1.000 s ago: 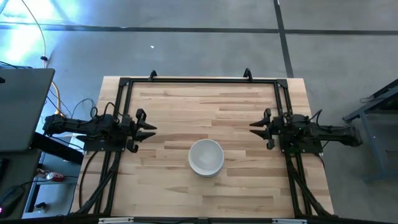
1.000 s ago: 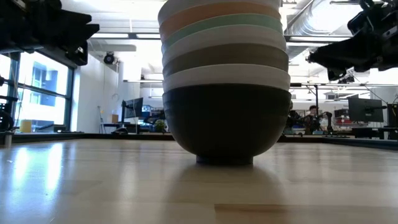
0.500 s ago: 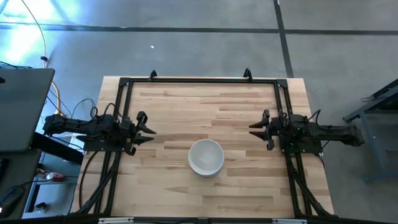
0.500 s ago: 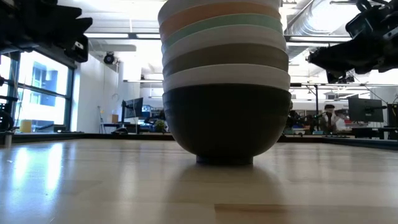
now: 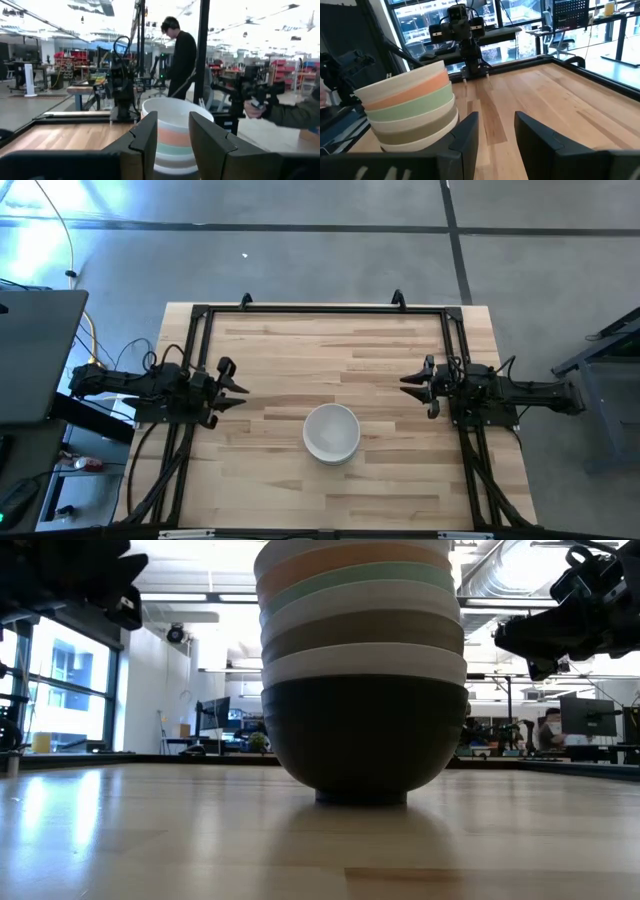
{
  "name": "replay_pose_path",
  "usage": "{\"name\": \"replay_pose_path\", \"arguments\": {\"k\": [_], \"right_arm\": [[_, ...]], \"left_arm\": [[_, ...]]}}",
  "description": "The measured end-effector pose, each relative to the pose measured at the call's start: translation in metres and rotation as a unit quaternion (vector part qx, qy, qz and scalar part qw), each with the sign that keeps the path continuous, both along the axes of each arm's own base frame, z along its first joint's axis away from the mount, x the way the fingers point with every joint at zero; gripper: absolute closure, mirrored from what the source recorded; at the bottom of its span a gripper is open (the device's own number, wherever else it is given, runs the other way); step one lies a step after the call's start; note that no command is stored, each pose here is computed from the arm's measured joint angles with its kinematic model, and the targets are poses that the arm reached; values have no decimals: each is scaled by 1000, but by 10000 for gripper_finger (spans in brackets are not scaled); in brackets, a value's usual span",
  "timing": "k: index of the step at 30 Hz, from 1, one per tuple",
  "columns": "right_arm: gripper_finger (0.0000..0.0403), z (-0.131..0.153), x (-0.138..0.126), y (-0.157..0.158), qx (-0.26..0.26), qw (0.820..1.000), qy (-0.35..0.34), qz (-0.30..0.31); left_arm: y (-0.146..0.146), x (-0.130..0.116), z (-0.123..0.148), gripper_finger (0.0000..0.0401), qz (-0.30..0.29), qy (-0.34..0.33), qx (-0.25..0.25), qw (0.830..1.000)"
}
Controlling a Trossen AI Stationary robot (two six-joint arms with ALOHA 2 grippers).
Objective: Nest bowls inside each other
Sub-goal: Return to Home Position
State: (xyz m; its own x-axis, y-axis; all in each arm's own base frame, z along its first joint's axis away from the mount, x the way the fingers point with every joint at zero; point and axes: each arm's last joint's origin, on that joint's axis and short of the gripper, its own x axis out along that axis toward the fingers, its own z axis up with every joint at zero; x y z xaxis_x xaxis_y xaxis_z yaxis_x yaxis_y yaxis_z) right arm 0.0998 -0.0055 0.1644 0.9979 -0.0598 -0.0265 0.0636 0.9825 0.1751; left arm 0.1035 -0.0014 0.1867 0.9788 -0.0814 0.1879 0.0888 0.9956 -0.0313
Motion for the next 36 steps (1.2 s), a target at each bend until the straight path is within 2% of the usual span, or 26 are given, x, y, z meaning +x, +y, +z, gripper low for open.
{"name": "replay_pose_path", "arguments": {"k": [11, 22, 28, 36], "right_arm": [[284, 0, 0, 0, 3, 1000, 0, 0], [284, 0, 0, 0, 0, 1000, 1, 8], [284, 0, 0, 1, 15, 1000, 0, 8], [284, 0, 0, 1, 13, 1000, 0, 9]], "left_arm": [[4, 0, 1, 301, 71, -4, -23, 997], [4, 0, 1, 304, 76, -7, -15, 997], [4, 0, 1, 304, 76, -3, -14, 997], [3, 0, -1, 304, 52, 4, -9, 999]]}}
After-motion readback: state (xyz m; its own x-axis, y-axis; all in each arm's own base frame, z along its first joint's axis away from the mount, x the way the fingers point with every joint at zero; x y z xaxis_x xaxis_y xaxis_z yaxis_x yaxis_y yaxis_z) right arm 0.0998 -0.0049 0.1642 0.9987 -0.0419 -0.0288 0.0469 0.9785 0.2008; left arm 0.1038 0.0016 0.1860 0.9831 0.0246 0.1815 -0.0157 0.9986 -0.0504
